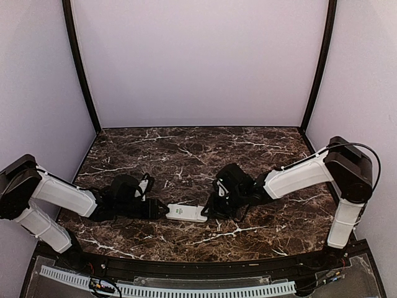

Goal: Load the batteries into the remote control
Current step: Load the battery cover onto the remote control without the battery cover.

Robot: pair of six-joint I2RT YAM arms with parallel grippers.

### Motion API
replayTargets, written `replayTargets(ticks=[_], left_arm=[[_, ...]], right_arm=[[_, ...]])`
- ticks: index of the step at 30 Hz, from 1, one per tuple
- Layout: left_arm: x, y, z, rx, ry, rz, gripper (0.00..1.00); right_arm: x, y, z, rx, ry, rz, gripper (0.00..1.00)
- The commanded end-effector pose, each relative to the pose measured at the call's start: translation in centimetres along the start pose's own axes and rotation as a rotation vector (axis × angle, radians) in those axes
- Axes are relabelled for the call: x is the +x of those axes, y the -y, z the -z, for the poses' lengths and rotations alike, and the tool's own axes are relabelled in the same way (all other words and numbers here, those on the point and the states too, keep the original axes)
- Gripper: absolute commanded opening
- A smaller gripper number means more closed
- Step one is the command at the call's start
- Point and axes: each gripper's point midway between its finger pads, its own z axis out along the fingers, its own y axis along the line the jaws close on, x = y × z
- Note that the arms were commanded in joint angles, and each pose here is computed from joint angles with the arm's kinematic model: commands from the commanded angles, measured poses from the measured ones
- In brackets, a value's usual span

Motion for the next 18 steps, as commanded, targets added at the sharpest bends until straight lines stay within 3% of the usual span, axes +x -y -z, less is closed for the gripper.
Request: replayTargets(ticks=[1, 13, 18], left_arm=[[1.29, -0.55, -0.25, -0.02, -0.053, 0.006, 0.53], [1.3, -0.45, -0.07, -0.012, -0.049, 0.002, 0.53], [1.29, -0.42, -0.1, -0.011, -0.049, 0.002, 0.53]], right_arm=[[0.27, 0.37, -0.4, 0.051, -0.005, -0.006, 0.27], [0.3, 0.36, -0.36, 0.096, -0.001, 0.008, 0.28], [0.13, 0.12, -0.02, 0.106, 0.001, 0.022, 0.35]])
